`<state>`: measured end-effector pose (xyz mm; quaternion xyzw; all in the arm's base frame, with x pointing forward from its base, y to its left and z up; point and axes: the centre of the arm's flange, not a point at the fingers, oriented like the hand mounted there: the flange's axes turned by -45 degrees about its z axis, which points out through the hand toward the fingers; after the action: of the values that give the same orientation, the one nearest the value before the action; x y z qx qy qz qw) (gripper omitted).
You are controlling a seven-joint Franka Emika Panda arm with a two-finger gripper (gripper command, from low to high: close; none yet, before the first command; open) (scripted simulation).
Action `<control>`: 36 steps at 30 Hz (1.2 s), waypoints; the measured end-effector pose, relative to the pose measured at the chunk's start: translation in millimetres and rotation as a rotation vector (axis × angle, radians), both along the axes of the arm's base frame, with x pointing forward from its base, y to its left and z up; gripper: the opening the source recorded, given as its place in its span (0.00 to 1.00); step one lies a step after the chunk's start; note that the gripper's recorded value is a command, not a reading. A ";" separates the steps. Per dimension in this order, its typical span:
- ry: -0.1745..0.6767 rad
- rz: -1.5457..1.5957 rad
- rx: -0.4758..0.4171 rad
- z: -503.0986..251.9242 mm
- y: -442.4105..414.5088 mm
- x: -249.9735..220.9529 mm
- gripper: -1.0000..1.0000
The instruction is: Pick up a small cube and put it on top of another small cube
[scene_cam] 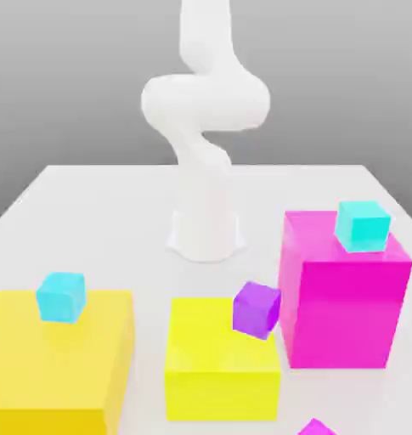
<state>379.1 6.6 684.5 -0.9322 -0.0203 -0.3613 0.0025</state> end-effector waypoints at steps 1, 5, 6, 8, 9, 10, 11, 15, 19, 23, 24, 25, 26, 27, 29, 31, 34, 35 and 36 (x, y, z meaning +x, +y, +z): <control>0.026 0.022 -0.009 -12.1 3.3 13.6 0.50; 0.122 0.105 -0.044 -62.1 17.9 60.7 0.50; 0.145 0.125 -0.053 -75.4 22.0 71.2 0.50; 0.191 0.167 -0.070 -103.2 30.6 90.8 0.50; 0.214 0.188 -0.079 -117.7 35.0 99.9 0.50; 0.237 0.209 -0.088 -132.5 39.6 108.5 0.50; 0.260 0.230 -0.097 -147.6 44.3 116.6 0.50; 0.351 0.315 -0.132 -211.2 63.6 143.7 0.50; 0.441 0.408 -0.170 -278.9 86.9 161.1 0.50; 0.531 0.493 -0.206 -349.6 103.9 170.0 0.50; 0.553 0.513 -0.215 -367.6 107.5 170.9 0.50; 0.576 0.534 -0.224 -385.7 111.3 171.0 0.50; 0.598 0.556 -0.233 -403.8 115.2 170.5 0.50; 0.620 0.578 -0.243 -422.0 119.0 169.4 0.50; 0.665 0.623 -0.261 -458.4 126.2 165.4 0.50; 0.692 0.651 -0.273 -492.3 130.5 162.5 0.50; 0.700 0.659 -0.276 -538.7 131.7 161.5 0.50; 0.701 0.660 -0.276 -548.6 131.7 160.9 0.00; 0.701 0.660 -0.276 -548.6 131.7 160.9 0.00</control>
<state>540.0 138.3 135.9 -0.9331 -0.3595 -0.0003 0.0000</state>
